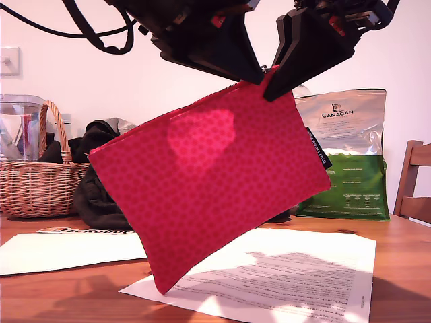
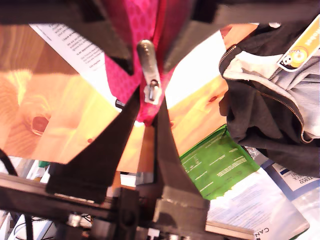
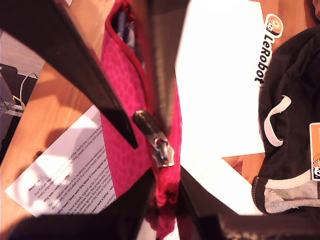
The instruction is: Close the zipper in the zip bag in front of you
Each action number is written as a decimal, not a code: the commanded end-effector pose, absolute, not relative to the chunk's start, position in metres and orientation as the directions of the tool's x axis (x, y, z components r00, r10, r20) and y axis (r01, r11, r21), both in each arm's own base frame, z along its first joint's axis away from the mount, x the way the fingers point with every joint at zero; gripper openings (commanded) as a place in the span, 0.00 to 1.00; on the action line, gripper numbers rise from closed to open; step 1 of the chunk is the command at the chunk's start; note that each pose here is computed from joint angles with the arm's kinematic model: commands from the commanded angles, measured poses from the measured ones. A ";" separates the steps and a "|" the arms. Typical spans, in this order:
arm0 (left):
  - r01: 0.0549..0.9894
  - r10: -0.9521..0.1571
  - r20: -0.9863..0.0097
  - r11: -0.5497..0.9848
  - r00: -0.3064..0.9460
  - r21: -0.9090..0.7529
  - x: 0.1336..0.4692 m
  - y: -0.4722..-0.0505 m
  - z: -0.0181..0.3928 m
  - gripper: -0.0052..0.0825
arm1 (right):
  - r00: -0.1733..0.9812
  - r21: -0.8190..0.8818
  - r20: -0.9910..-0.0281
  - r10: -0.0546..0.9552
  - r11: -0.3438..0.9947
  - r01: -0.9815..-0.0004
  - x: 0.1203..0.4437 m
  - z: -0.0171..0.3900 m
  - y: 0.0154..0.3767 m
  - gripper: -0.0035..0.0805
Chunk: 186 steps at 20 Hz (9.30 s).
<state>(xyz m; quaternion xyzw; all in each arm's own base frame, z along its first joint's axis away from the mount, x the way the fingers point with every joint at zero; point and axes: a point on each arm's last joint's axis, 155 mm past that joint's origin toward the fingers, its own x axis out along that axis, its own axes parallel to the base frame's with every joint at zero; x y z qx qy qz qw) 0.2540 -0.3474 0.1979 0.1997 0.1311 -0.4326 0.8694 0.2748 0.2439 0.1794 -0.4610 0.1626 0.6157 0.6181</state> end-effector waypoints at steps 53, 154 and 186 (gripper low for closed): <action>0.800 -0.559 -0.606 0.549 0.567 0.242 0.251 -0.292 0.178 0.03 | 0.276 -0.391 -0.768 0.577 -0.083 -0.917 0.304 0.183 0.214 0.03; 0.859 -0.684 -0.561 0.502 0.466 0.102 0.261 -0.326 0.199 0.03 | 0.253 -0.379 -0.778 0.576 -0.109 -0.919 0.295 0.181 0.222 0.03; 0.866 -0.751 -0.449 0.484 0.484 0.124 0.265 -0.337 0.231 0.05 | 0.244 -0.383 -0.792 0.559 -0.144 -0.912 0.286 0.178 0.235 0.03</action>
